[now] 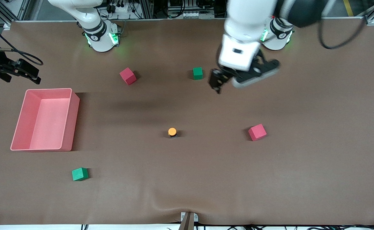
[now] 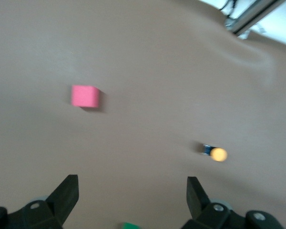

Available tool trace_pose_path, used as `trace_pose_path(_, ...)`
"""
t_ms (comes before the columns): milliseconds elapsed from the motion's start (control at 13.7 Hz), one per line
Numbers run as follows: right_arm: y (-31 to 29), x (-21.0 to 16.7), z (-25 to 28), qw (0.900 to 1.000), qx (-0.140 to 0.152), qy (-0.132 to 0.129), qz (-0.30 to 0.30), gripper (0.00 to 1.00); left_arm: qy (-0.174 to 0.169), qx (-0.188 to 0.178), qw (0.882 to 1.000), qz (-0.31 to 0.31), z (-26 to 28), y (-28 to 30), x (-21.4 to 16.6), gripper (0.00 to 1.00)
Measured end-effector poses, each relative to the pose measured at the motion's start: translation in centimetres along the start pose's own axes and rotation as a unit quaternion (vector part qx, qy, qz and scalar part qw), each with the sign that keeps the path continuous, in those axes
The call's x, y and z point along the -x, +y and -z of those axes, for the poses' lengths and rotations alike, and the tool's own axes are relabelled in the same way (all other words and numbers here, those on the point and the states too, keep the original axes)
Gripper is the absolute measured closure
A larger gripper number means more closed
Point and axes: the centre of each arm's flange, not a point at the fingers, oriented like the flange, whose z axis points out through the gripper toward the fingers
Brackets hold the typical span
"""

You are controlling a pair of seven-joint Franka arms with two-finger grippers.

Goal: Place and upright button with both arms

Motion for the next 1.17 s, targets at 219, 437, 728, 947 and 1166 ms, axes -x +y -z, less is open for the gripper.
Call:
trace_pose_path(219, 0.0, 0.0, 0.0, 1.0, 0.0, 0.0, 0.0, 0.0, -0.031, -0.004, 0.999, -0.04, -1.4, -6.2, -7.1, 0.0)
trace_pose_path(437, -0.1, 0.0, 0.0, 1.0, 0.0, 0.0, 0.001, 0.0, -0.051, -0.007, 0.993, -0.104, -3.3, -11.4, -11.7, 0.0)
trace_pose_path(728, -0.3, 0.0, 0.0, 1.0, 0.0, 0.001, 0.003, 0.0, -0.051, -0.013, 0.989, -0.137, -2.9, -16.1, -11.6, 0.0)
trace_pose_path(947, -0.4, 0.0, 0.1, 1.0, 0.0, 0.003, 0.004, 0.0, -0.048, 0.005, 0.989, -0.14, -0.8, -20.9, -11.6, 0.0)
trace_pose_path(1166, -0.8, -0.1, 0.2, 1.0, -0.01, 0.008, 0.006, 0.0, -0.049, 0.027, 0.987, -0.15, 0.1, -26.0, -13.2, 0.0)
